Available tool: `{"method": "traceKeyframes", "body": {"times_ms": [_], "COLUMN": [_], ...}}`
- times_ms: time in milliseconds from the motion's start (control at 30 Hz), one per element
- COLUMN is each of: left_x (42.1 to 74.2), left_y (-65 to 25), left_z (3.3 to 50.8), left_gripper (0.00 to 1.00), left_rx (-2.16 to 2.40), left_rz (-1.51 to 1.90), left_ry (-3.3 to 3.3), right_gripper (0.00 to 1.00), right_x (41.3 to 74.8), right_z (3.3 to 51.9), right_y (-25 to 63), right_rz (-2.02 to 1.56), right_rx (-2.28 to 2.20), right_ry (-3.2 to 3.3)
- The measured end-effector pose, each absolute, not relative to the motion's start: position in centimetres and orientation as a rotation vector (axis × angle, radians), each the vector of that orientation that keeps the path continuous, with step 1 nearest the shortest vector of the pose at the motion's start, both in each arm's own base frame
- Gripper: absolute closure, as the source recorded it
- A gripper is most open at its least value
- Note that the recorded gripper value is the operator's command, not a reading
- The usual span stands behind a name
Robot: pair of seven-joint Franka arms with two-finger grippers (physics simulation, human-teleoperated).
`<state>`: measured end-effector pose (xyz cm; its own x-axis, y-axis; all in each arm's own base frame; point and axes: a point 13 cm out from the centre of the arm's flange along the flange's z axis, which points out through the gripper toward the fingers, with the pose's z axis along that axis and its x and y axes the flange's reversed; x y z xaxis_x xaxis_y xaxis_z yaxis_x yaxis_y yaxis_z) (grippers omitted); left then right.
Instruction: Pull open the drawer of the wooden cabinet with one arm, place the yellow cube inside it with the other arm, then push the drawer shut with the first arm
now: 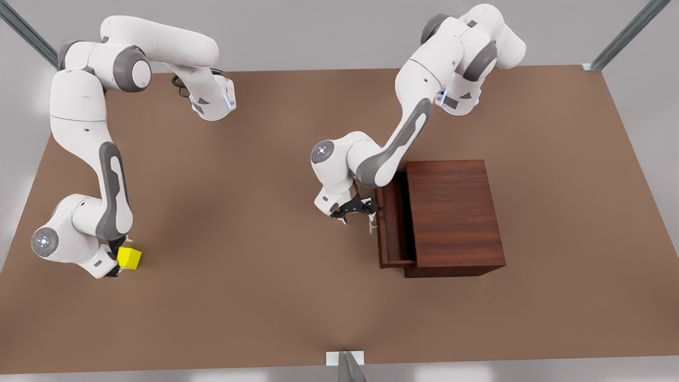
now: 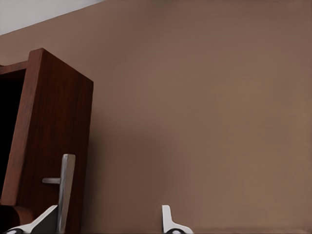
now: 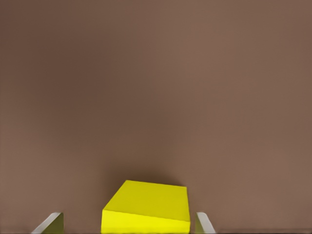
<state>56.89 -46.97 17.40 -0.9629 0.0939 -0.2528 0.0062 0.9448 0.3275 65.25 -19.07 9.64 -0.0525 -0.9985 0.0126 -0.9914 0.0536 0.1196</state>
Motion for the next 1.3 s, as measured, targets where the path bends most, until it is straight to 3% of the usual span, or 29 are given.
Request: {"method": "traceKeyframes", "body": {"times_ms": [467,633,700,767,800,833,900,967,1100,1300], "left_x": [56.2,53.6,56.6,63.0,64.3,64.1,60.1,60.1,59.7,59.0], "left_y": [-50.3,-51.9,-46.6,-29.7,-20.7,-13.1,-5.2,-3.7,-4.4,-2.6], "left_z": [17.7,21.7,29.0,35.2,37.5,39.7,40.3,41.5,41.1,40.6], "left_gripper": [0.00,0.00,0.00,0.00,0.00,0.00,0.00,0.00,0.00,0.00], "left_rx": [0.074,0.085,-0.091,-0.474,-0.670,-0.835,-0.970,-0.905,-0.693,-0.488], "left_rz": [0.416,0.410,0.348,0.297,0.248,0.185,0.098,0.030,-0.024,-0.056], "left_ry": [2.807,2.817,2.850,2.924,2.953,2.967,3.012,3.034,3.124,3.200], "right_gripper": [0.00,0.00,0.00,0.00,0.00,0.00,0.00,0.00,0.23,0.28], "right_x": [65.8,66.0,66.1,65.9,65.9,65.8,65.6,65.5,65.4,65.9], "right_z": [7.7,7.2,7.2,7.0,6.9,6.7,6.2,5.7,5.3,5.9], "right_y": [-19.9,-20.2,-20.3,-20.4,-20.4,-20.3,-20.1,-19.9,-19.7,-19.3], "right_rz": [-0.140,-0.139,-0.135,-0.138,-0.142,-0.148,-0.160,-0.173,-0.186,-0.181], "right_rx": [2.109,2.111,2.113,2.111,2.111,2.110,2.108,2.105,2.106,2.121], "right_ry": [-2.220,-2.237,-2.243,-2.246,-2.248,-2.250,-2.253,-2.258,-2.265,-2.264]}}
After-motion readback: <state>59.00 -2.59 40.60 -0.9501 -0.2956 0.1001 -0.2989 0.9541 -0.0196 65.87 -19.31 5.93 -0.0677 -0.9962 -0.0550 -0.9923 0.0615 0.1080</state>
